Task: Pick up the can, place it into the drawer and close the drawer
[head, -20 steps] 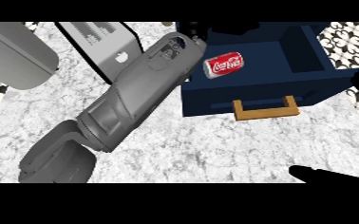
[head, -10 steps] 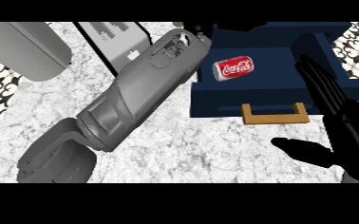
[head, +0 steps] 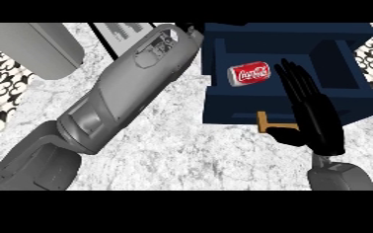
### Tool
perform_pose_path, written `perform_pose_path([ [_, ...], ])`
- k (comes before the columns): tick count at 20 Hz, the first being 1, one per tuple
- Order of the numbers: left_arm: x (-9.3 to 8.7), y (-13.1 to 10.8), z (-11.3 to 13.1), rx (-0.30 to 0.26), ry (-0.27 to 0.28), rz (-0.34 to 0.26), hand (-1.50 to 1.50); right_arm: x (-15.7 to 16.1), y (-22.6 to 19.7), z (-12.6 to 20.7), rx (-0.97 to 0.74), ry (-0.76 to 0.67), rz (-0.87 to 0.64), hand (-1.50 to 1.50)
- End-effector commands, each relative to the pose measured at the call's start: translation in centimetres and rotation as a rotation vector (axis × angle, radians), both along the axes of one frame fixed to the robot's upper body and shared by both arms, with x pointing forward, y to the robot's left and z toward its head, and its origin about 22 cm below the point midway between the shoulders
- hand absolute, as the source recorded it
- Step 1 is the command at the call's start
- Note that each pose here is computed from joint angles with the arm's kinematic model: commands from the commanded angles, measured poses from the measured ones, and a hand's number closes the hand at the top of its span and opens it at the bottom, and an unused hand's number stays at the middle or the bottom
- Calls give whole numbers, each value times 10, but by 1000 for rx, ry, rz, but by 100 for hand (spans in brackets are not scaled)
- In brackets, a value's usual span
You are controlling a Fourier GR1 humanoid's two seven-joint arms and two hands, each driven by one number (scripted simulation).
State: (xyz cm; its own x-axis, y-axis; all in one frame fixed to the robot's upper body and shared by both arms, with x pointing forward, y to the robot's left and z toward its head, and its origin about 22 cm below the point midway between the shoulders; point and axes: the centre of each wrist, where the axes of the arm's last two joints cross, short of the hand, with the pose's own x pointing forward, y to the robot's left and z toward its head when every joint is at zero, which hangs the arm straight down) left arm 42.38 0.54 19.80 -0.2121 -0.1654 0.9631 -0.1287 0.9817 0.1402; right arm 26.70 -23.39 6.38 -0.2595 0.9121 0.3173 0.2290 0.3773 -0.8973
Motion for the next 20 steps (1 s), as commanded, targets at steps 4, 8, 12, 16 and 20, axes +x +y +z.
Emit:
perform_pose_path([
  [4, 4, 38, 23, 18, 3, 18, -150, 29, 4, -56, -24, 14, -49, -150],
  [8, 1, 59, 23, 20, 9, 22, -150, 48, 13, -63, -47, -2, -63, -150],
  [12, -7, 71, 25, 22, 15, 16, -150, 63, -11, -61, -85, 1, -105, -150],
  [16, -10, 80, 27, 18, 35, 14, -150, 78, 0, -70, -124, -20, -131, -150],
  [20, -19, 94, 19, 27, 39, 23, -150, 104, 15, -60, -131, -65, -166, -150],
])
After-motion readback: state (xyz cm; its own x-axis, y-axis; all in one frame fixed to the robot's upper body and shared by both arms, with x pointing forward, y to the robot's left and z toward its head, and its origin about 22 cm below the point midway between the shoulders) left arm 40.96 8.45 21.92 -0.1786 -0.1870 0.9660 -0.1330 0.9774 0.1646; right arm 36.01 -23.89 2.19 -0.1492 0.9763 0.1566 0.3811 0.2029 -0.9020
